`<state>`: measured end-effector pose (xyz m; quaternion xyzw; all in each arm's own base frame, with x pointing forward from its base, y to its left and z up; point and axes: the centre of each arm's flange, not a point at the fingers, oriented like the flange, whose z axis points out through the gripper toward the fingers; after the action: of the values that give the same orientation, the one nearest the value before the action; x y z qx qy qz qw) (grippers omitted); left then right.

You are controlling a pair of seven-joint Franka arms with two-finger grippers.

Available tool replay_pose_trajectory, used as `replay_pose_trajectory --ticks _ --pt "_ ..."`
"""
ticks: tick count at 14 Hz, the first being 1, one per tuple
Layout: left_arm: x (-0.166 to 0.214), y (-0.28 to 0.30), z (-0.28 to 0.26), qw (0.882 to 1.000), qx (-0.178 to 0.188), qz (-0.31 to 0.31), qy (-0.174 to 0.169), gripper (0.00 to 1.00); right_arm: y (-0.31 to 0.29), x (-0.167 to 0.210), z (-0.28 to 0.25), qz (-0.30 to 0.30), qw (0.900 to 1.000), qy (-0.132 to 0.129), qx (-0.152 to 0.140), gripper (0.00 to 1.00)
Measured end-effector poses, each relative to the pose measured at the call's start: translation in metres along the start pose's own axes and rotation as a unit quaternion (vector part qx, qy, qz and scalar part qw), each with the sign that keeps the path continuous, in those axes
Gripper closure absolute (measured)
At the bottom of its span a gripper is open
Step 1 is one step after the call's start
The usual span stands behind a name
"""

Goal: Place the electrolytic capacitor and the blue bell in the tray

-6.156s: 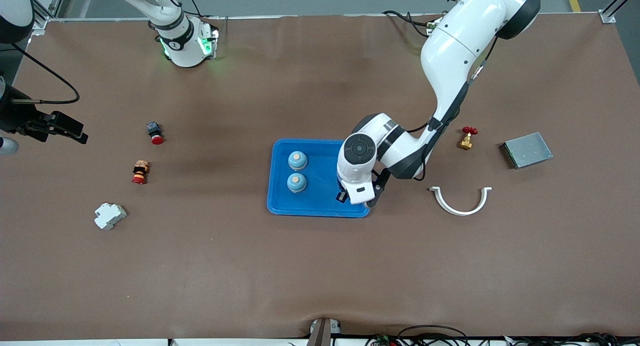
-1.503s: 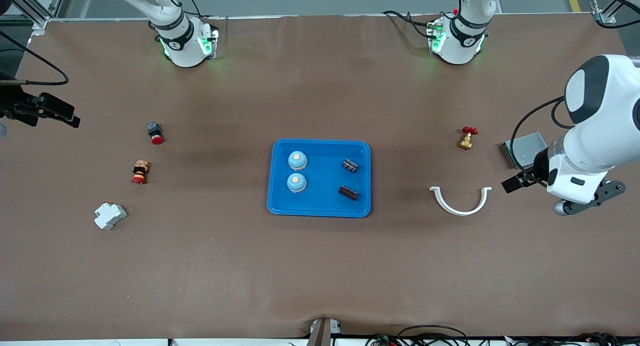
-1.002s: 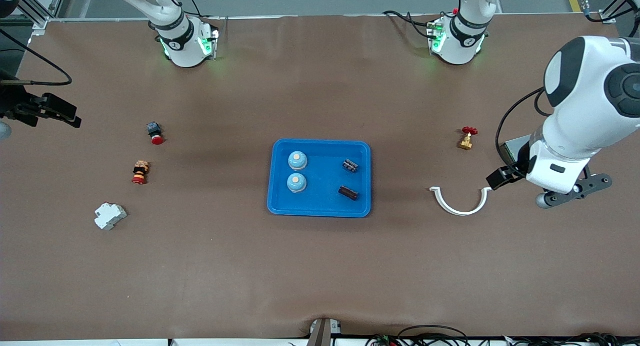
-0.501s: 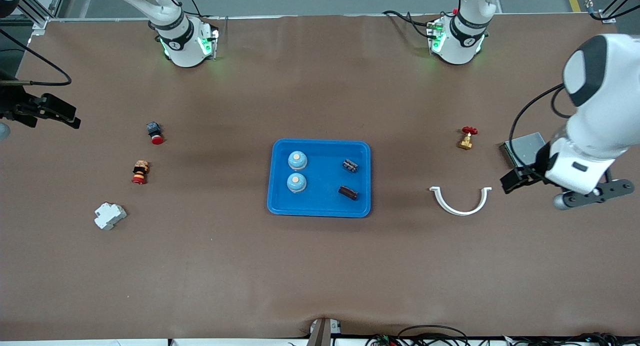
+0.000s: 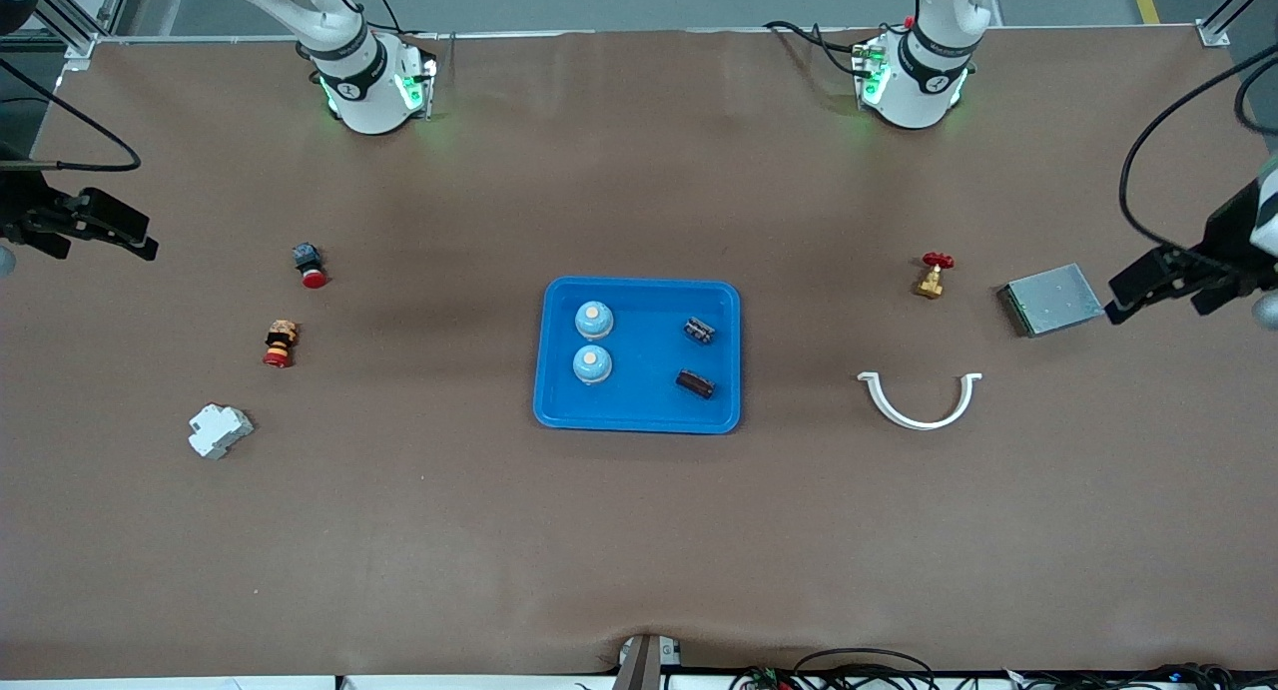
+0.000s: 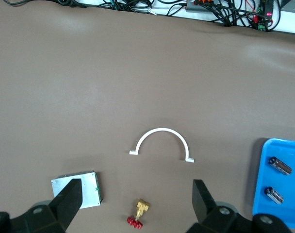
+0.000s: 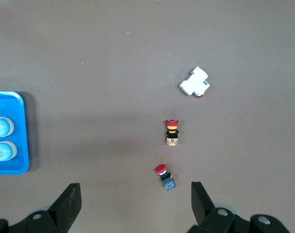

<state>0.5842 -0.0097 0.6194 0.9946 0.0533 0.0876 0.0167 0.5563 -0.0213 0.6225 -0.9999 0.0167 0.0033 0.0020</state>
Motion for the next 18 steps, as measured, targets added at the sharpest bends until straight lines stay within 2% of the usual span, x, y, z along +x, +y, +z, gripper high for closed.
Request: replay_pose_trajectory --ticks 5,11,18 --pt "-0.014 0.016 -0.031 1.0 -0.005 0.014 0.022 0.0 0.0 0.0 0.0 -0.001 1.0 0.001 0.0 0.0" --pt "-0.015 0.021 -0.041 0.999 -0.008 0.013 0.033 0.0 -0.003 0.001 -0.001 -0.003 1.0 0.007 0.0 0.0" --pt "0.003 0.029 -0.013 0.999 -0.011 0.016 0.028 0.0 -0.009 0.002 0.0 -0.008 1.0 0.006 0.0 0.0"
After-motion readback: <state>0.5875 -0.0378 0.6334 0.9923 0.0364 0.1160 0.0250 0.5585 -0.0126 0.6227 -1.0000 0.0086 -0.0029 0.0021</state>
